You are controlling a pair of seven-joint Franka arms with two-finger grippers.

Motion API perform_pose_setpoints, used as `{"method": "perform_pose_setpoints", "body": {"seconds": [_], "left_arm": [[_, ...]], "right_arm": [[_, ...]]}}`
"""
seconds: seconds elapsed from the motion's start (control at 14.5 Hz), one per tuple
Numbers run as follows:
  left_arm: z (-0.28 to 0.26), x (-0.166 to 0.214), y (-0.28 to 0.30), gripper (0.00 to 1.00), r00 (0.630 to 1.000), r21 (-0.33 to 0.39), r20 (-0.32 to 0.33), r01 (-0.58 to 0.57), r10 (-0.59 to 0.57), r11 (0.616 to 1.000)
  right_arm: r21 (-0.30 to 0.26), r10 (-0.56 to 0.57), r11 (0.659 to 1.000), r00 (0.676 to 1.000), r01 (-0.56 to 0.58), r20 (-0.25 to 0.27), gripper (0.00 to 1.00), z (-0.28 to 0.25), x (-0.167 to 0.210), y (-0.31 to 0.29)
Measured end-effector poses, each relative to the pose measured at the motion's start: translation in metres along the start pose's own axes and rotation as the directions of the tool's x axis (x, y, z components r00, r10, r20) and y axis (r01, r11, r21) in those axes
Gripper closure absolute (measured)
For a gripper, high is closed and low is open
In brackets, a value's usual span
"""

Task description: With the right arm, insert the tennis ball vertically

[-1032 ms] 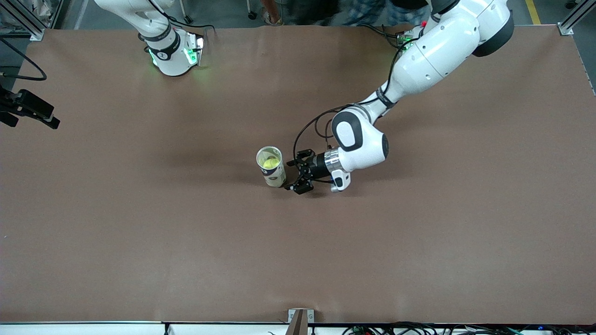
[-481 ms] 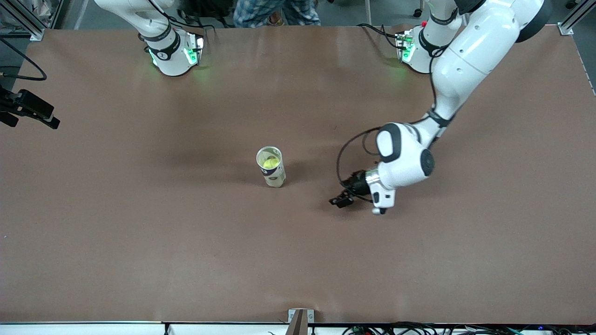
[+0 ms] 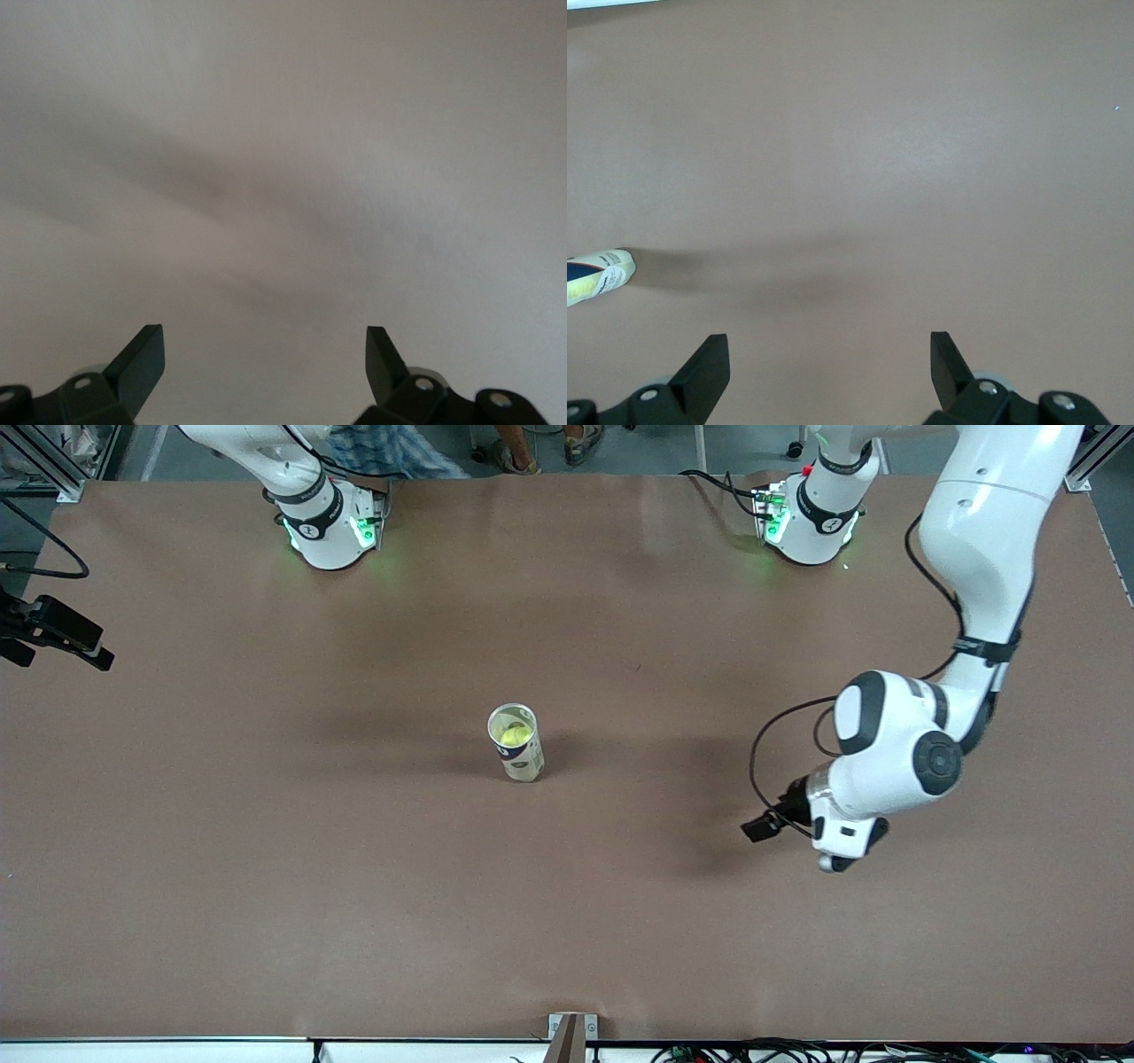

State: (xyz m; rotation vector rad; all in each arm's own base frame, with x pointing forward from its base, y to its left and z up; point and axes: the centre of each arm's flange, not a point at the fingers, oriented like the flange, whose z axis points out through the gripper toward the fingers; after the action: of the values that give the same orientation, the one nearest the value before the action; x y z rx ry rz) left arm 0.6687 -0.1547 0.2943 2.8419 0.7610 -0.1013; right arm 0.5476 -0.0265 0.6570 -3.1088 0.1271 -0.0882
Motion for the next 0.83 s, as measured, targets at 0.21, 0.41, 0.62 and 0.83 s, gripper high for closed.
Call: {"method": "perform_pose_setpoints", "body": {"seconds": [0.21,0.41,0.62,0.83], "left_arm": [[-0.048,0.015,-0.004,0.0,0.994,0.018,-0.048,-0.101,0.102,0.995],[-0.104,0.0,-0.013,0.0,0.985,0.07,-0.017,-0.172,0.174,0.983],[-0.186,-0.02,-0.032,0.0,0.965,0.105,-0.03,-0.255,0.26,0.961],[-0.231,-0.032,-0.055,0.0,0.941,0.133,-0.02,-0.332,0.337,0.934]], "right_arm": [[0.0,0.0,1.0,1.0,0.0,0.0,0.0,0.0,0.0,0.0],[0.0,0.0,1.0,1.0,0.0,-0.001,0.0,0.0,0.0,0.0],[0.0,-0.001,1.0,1.0,0.001,0.0,0.0,0.0,0.0,0.0],[0.0,-0.001,1.0,1.0,0.001,0.0,0.0,0.0,0.001,0.0]]}}
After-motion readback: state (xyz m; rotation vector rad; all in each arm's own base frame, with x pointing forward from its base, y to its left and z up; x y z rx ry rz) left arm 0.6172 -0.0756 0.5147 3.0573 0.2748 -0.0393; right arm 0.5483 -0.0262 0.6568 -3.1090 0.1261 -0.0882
